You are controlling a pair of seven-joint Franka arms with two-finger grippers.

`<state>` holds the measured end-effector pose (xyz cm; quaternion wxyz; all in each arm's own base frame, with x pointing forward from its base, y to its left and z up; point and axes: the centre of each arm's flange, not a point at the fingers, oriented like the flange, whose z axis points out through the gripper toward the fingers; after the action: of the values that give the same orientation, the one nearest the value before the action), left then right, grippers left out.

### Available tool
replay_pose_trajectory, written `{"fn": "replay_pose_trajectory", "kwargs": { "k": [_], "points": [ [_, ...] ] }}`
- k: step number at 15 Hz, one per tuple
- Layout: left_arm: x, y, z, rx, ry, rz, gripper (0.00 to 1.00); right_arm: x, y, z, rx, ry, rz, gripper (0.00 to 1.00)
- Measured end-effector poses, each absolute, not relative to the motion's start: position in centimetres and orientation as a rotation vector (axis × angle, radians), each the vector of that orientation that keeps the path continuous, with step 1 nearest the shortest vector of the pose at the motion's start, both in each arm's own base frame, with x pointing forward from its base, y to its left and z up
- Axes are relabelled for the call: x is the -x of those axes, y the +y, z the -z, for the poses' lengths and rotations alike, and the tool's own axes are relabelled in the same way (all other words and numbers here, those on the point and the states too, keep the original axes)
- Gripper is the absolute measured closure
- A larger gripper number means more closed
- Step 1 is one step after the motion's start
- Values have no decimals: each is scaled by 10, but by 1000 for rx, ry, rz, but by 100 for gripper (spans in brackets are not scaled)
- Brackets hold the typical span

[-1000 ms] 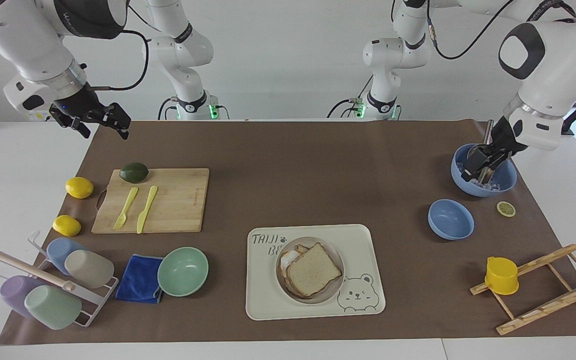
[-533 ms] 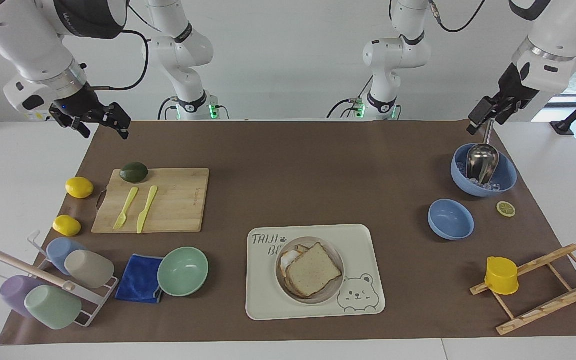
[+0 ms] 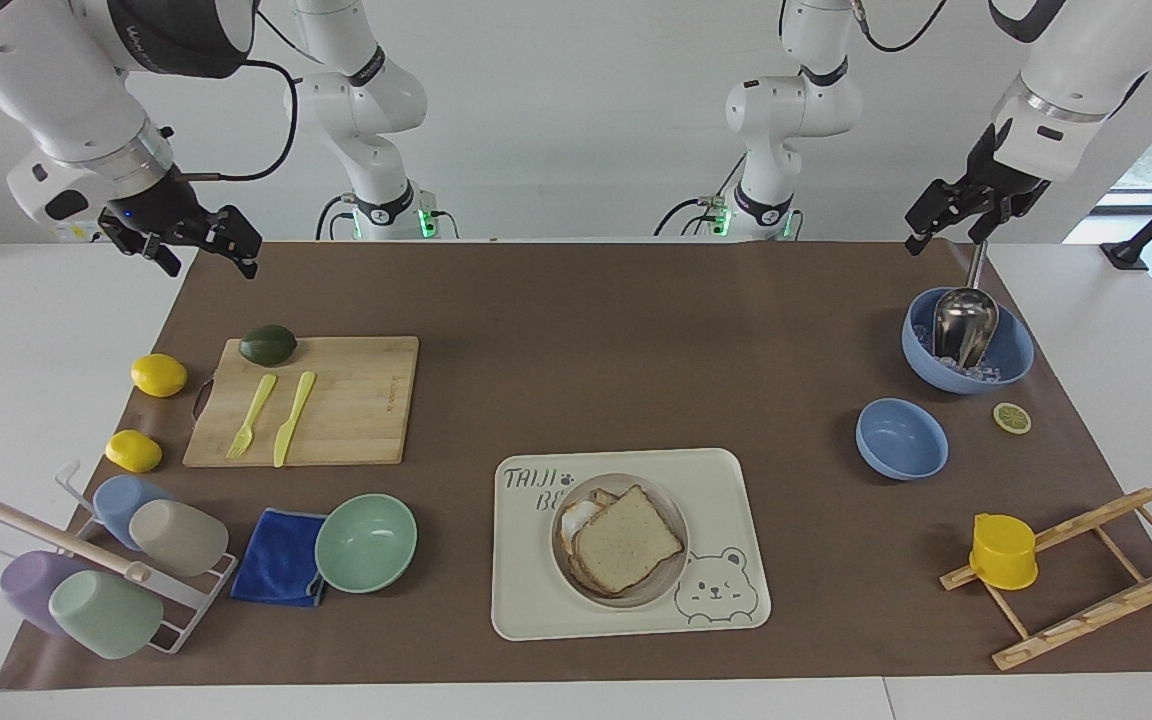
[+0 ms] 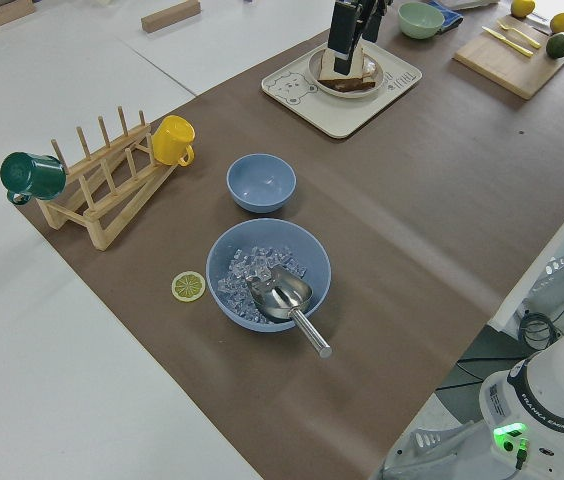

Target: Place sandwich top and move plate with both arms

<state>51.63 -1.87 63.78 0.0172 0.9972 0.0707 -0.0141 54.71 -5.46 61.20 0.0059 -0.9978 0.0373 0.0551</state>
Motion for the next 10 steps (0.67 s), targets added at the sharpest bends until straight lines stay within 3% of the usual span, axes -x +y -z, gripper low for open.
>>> {"fn": "replay_pose_trajectory", "kwargs": {
  "k": [10],
  "points": [
    [-532, -22, -649, -3111, 193, 48, 0, -547, -55, -612, 3123, 117, -172, 0]
  ]
}}
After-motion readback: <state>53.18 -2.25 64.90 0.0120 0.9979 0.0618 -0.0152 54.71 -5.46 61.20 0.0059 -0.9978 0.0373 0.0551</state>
